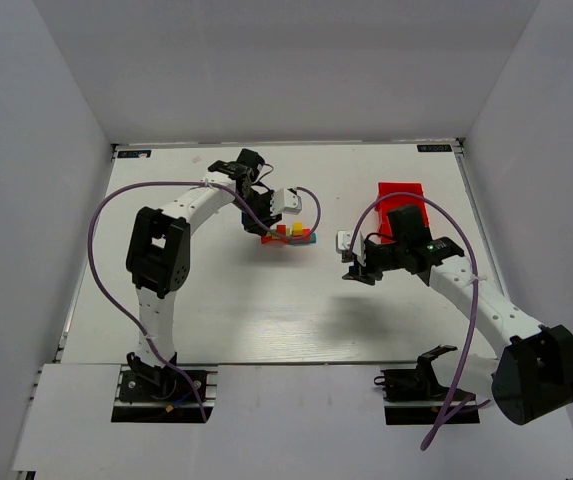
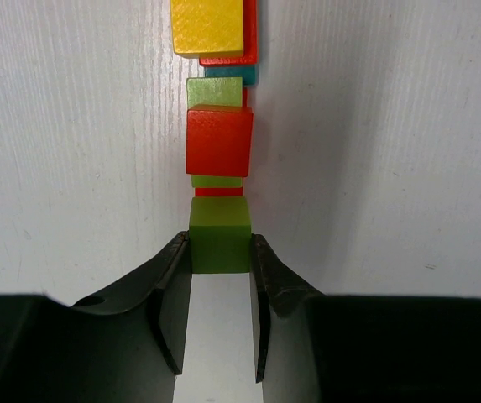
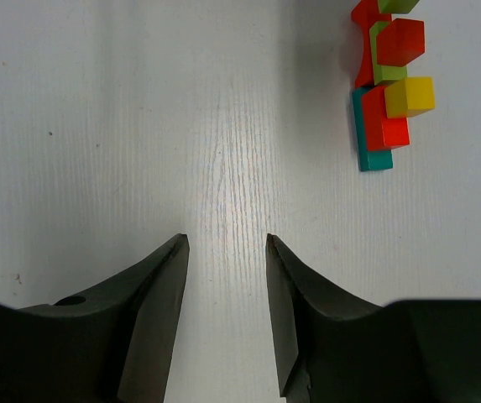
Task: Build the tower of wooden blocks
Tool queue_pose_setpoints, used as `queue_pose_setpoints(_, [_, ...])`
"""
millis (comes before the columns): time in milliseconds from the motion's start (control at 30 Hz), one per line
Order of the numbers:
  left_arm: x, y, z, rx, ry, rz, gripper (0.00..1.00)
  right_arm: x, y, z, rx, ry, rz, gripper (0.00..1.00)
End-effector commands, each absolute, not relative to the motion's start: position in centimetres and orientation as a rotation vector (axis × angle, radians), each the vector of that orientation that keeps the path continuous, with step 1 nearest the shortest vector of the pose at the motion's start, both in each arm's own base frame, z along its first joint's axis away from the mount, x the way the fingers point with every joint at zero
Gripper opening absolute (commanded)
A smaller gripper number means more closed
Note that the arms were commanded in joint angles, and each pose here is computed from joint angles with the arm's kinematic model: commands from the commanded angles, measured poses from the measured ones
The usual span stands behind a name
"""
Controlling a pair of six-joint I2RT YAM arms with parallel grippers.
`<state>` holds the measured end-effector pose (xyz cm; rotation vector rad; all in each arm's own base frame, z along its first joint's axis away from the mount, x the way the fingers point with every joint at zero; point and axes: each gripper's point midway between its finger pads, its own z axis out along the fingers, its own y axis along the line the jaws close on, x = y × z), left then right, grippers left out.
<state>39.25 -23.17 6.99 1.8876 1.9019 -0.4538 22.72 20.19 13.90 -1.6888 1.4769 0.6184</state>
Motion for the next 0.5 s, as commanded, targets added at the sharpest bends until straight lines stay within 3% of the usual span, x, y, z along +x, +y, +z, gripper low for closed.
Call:
queue_pose_setpoints(0, [38.96, -24.0, 7.73, 1.886, 1.87, -0.497, 0.02, 22.62, 20.42, 14.46, -1.681, 1.441, 0.63, 0.48])
queue_pose_setpoints(467, [38.53, -23.8, 7.4, 1.893, 1.885, -0.507, 0.02, 22.68, 20.47, 14.42, -1.681, 1.438, 0.633, 0.48])
